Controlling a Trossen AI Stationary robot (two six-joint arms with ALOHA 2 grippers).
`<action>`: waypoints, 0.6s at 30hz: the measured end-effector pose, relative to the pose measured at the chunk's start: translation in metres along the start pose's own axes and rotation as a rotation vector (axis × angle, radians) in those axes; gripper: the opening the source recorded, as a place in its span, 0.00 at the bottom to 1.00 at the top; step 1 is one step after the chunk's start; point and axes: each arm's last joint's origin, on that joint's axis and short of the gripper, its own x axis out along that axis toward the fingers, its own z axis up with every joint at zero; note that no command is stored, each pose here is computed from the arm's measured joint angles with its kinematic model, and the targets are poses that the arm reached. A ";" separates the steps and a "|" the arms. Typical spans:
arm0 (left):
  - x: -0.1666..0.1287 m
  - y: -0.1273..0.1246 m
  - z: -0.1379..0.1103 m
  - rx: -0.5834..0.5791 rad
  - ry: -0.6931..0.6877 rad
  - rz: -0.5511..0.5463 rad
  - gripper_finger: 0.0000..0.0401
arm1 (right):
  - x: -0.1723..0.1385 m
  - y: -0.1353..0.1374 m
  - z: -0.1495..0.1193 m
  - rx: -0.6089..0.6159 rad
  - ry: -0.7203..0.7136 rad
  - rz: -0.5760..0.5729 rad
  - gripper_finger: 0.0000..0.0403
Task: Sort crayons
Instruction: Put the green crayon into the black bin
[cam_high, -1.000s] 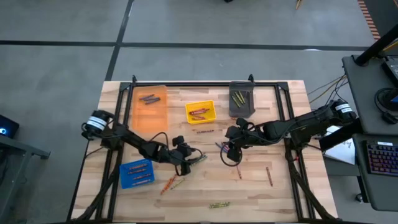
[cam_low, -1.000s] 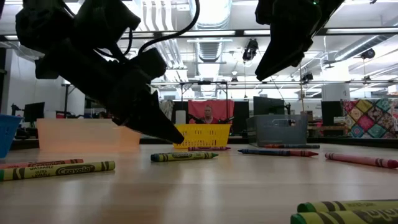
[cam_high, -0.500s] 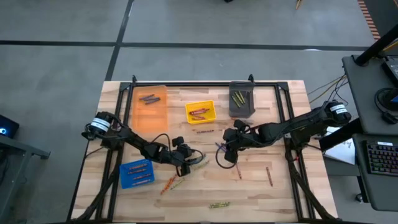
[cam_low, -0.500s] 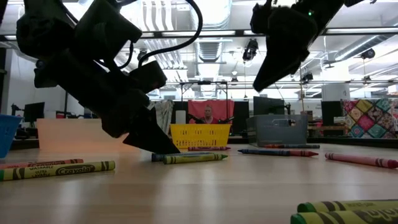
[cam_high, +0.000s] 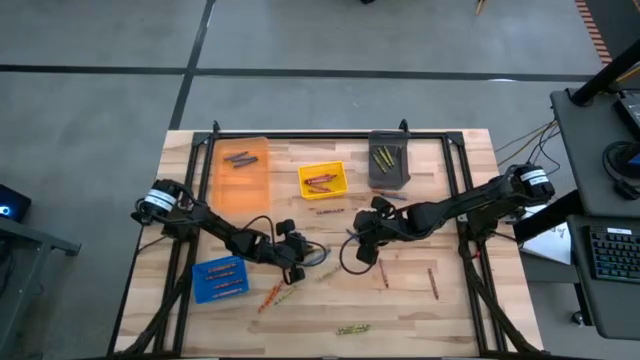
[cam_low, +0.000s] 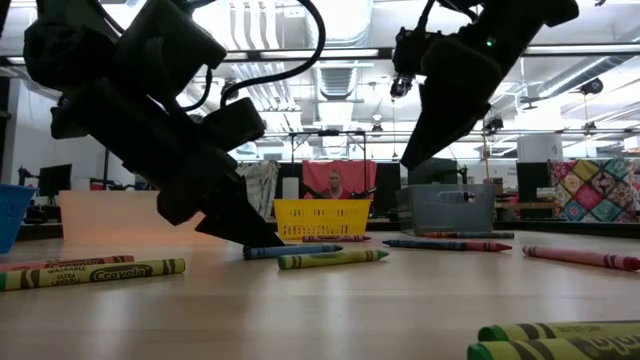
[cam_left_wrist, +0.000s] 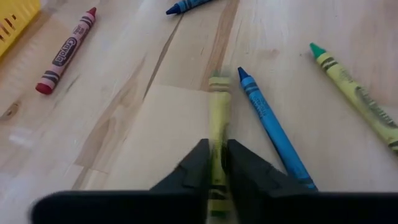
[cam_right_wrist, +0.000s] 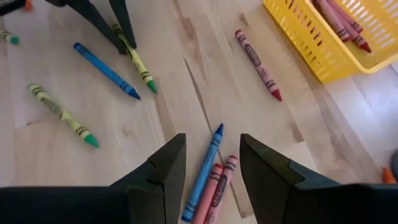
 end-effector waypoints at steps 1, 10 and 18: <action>0.000 0.000 0.000 0.004 0.000 0.001 0.04 | 0.000 0.000 0.000 0.000 -0.001 0.000 0.35; -0.004 0.006 0.005 0.052 -0.005 0.013 0.01 | -0.002 0.000 0.002 0.000 -0.014 0.006 0.35; -0.018 0.020 0.025 0.083 -0.082 0.028 0.00 | -0.002 0.002 0.006 -0.026 -0.063 0.030 0.35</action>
